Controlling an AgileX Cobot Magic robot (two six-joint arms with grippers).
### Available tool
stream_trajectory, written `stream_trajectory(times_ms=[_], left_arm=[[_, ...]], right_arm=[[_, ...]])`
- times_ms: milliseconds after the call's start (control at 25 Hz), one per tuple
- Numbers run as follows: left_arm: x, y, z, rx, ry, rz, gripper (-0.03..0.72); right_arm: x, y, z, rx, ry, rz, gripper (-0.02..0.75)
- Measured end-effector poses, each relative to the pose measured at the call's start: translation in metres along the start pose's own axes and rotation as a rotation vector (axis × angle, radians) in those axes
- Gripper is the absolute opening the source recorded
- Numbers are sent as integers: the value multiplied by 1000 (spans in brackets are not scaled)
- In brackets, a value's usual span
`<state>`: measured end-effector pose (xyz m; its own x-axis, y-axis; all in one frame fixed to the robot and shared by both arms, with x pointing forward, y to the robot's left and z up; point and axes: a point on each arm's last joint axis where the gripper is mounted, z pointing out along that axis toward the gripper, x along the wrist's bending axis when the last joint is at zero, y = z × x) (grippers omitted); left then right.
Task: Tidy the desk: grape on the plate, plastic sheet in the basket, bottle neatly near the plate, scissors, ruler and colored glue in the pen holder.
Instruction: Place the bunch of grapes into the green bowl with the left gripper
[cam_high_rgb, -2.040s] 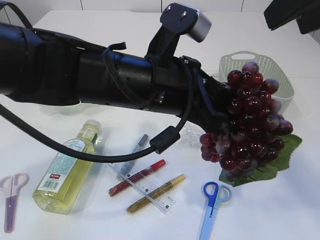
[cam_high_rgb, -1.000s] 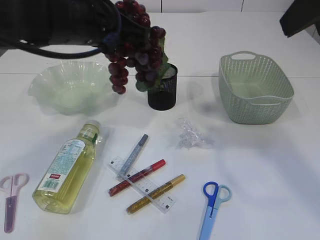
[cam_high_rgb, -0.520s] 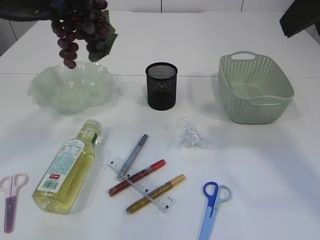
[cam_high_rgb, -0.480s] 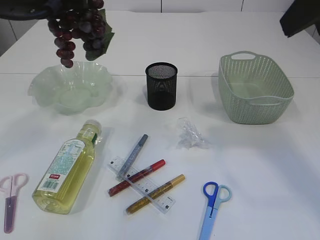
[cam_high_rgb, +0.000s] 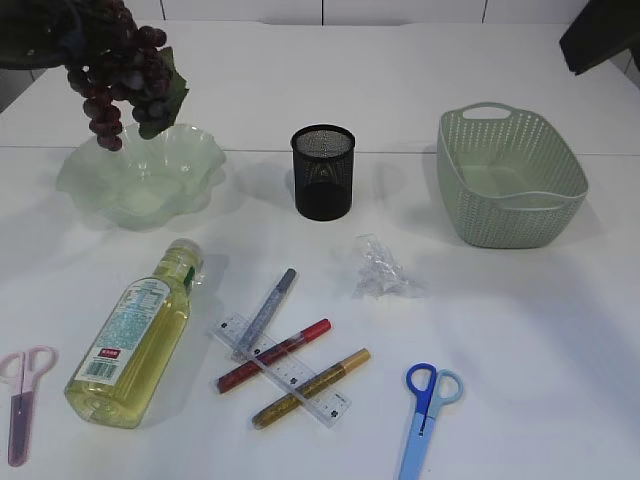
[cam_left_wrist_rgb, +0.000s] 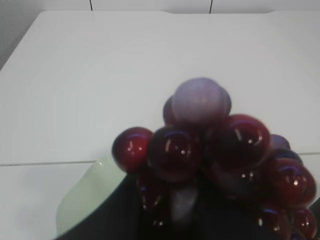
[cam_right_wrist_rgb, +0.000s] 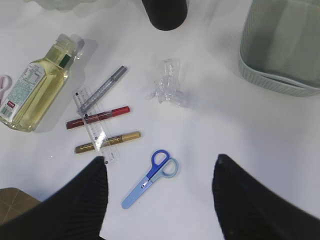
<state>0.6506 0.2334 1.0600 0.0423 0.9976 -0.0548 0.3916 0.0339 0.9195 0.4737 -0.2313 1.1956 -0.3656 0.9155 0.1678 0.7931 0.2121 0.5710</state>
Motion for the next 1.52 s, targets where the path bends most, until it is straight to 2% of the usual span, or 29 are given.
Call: stream_trajectory(times_ms=[280, 640, 800, 1280, 1520], left_arm=[[4, -12, 36, 34, 15, -3, 139], [22, -35, 73, 91, 56, -14, 139], [22, -49, 84, 124, 56, -11, 139], [29, -67, 97, 168, 69, -14, 149], [36, -67, 97, 168, 82, -21, 181]], right_arm=[[0, 0, 0, 0, 0, 0, 512], [0, 0, 0, 0, 0, 0, 512], [0, 0, 0, 0, 0, 0, 512], [0, 0, 0, 0, 0, 0, 512], [0, 0, 0, 0, 0, 0, 512]])
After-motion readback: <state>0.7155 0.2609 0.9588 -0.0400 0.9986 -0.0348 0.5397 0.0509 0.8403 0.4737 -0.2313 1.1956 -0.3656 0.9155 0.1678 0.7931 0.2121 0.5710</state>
